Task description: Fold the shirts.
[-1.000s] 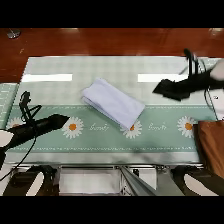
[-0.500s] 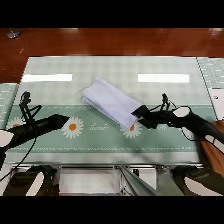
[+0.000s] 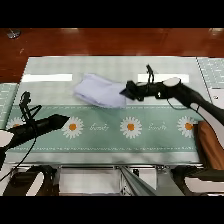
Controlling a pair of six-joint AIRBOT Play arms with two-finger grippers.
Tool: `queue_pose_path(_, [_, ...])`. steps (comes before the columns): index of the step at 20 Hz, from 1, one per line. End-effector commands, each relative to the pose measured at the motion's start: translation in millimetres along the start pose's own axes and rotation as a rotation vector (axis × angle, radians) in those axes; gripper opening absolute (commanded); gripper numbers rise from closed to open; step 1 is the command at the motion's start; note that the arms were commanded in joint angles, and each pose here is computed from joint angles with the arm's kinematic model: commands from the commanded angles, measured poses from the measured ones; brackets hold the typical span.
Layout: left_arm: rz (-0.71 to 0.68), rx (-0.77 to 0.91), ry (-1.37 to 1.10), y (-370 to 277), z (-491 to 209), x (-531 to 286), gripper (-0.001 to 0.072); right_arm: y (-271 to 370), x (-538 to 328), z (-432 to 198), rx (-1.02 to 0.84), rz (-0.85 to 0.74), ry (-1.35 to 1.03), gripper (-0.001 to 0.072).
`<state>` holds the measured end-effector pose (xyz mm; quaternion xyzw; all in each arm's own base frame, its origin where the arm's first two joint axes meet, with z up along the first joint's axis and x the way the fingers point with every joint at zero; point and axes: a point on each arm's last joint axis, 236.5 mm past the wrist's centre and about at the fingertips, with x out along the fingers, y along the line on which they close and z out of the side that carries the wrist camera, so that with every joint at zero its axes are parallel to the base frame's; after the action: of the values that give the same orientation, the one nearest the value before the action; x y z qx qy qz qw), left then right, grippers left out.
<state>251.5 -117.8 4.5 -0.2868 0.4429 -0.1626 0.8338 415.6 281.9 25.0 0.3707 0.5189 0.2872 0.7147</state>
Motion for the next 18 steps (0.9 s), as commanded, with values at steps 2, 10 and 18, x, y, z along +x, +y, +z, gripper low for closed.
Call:
queue_pose_path(2, [0.000,0.000,0.001,0,0,0,0.0022,97,-58,76,-0.280,-0.002,-0.130,0.0019])
queue_pose_path(10, [-0.001,0.000,0.005,0,-1,0,0.0023,96,-233,139,-0.241,-0.178,-0.313,0.0020])
queue_pose_path(18, [-0.002,0.000,0.010,0,-2,0,0.0023,-48,-429,62,0.113,-0.733,-0.322,0.0019])
